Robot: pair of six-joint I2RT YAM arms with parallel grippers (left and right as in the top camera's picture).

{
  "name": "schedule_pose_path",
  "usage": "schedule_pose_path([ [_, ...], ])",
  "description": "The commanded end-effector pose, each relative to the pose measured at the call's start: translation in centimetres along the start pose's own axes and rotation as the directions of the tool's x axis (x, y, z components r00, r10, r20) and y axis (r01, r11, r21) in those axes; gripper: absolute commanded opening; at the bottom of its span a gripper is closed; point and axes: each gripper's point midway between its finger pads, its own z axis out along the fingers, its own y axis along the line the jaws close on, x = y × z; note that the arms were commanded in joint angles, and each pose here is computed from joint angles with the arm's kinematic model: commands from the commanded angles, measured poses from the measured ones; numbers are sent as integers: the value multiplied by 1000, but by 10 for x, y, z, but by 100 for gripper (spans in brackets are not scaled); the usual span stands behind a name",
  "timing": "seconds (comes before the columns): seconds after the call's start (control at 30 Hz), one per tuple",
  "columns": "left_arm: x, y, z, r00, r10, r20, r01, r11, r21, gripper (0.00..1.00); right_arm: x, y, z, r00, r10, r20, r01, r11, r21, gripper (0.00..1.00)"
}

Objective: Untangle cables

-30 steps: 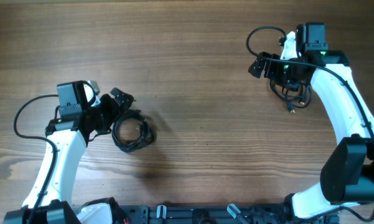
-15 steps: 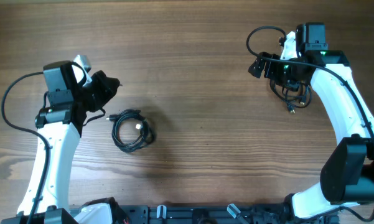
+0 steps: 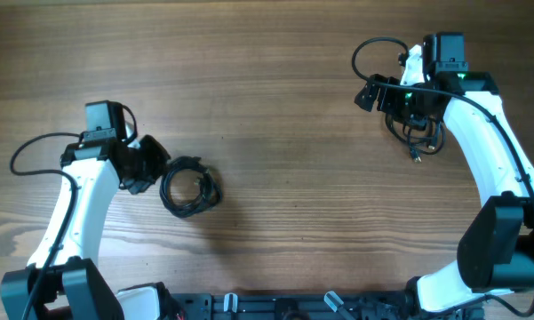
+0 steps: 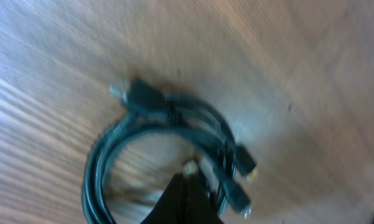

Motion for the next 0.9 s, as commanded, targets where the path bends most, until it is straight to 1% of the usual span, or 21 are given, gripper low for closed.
schedule_pose_path([
  [0.0, 33, -4, 0, 991, 45, -126, -45, 999, -4, 10, 0, 5, -4, 1000, 3, 8, -2, 1000, -20, 100],
  [0.03, 41, -4, 0, 987, 46, -156, -49, 999, -14, 14, 0, 5, -4, 1000, 2, 8, -2, 1000, -20, 100],
  [0.07, 48, -3, 0, 983, 49, -178, -53, 998, -21, 16, 0, 5, -4, 1000, 3, 8, -2, 1000, -20, 100],
  [0.1, 59, -4, 0, 975, 60, -214, -68, 997, -29, 25, 0, 5, -4, 1000, 3, 7, -3, 1000, -20, 100],
  [0.13, 67, -5, -1, 968, 67, -241, -76, 997, -30, 27, 0, 5, -4, 1000, 3, 7, -3, 1000, -20, 100],
  [0.17, 78, -4, -2, 958, 72, -276, -87, 995, -44, 23, 0, 5, -4, 1000, 3, 8, -2, 1000, -20, 100],
  [0.27, 99, -5, -3, 937, 114, -329, -143, 988, -64, 21, 0, 5, -4, 1000, 2, 8, -2, 1000, -20, 100],
  [0.37, 112, -13, 0, 921, 181, -346, -213, 975, -57, 20, 0, 5, -4, 1000, 3, 7, -3, 1000, -20, 100],
  [0.5, 114, -12, 2, 916, 228, -329, -272, 958, -93, 20, 0, 5, -4, 1000, 3, 8, -2, 1000, -20, 100],
  [0.8, 109, -17, 5, 924, 236, -301, -270, 960, -77, 19, 0, 5, -4, 1000, 3, 7, -3, 1000, -20, 100],
  [0.87, 100, -17, 7, 934, 244, -263, -277, 956, -96, 20, 0, 5, -4, 1000, 3, 8, -2, 1000, -20, 100],
])
